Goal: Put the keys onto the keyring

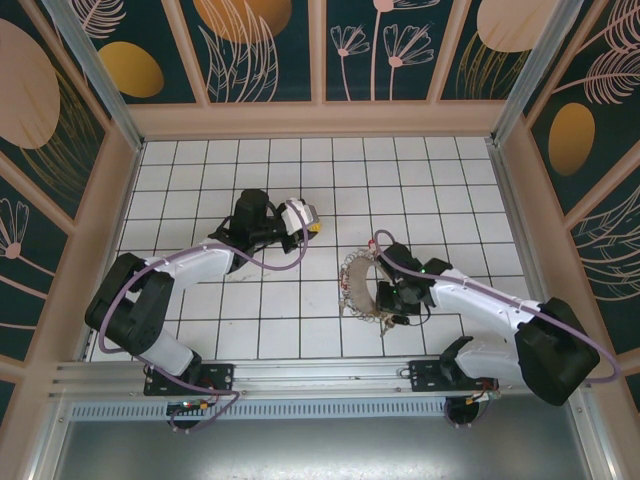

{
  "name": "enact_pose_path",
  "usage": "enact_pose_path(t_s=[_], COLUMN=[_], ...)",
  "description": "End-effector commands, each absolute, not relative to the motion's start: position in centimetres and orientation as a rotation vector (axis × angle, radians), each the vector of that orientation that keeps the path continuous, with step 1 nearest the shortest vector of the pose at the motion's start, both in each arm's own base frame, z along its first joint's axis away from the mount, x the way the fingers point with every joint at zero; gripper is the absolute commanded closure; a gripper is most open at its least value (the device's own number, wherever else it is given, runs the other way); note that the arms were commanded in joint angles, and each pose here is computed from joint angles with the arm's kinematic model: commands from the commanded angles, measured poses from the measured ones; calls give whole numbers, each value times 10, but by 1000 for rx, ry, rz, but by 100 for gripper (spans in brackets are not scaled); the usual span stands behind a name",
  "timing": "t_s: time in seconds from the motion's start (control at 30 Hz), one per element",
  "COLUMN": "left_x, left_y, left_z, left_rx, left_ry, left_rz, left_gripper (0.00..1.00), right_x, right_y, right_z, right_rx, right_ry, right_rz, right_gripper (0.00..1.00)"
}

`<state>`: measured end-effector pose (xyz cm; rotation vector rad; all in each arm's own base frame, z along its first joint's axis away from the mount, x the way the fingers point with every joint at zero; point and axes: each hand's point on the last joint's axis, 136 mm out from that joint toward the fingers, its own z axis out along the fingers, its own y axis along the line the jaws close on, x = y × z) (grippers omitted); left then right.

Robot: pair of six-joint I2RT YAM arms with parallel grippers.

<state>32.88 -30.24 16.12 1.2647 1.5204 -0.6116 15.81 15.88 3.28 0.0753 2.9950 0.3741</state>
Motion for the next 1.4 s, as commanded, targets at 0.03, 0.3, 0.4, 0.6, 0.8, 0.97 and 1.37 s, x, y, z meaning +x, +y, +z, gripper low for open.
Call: enact_pose_path(t_s=[0.03,0.3,0.4,0.6,0.8,0.97,1.37], left_x=[321,315,313,313,313,313,309], left_y=[-304,-302,-300,-299,-299,-299,-299], left_z=[161,155,156,159,158,157,155], left_rx=[1291,1304,1299,1299,1300,1301,1328], left_ry=[1495,1486,1479,1476,1478,1482,1465], left_rz=[-632,-635,-627,-616,-613,-615,-623], left_gripper=[81,81,81,81,81,81,81], right_x=[156,149,149,150,153,153,141], right_y=[154,167,169,174,177,177,171], right_z=[45,51,45,35,34,34,38], right_rx=[48,-235,-287,-312,-329,-327,-229], right_ry=[2981,2986,3002,3022,3019,3020,3056], right_rz=[283,322,300,284,275,272,240], right_gripper=[72,69,70,68,74,79,73])
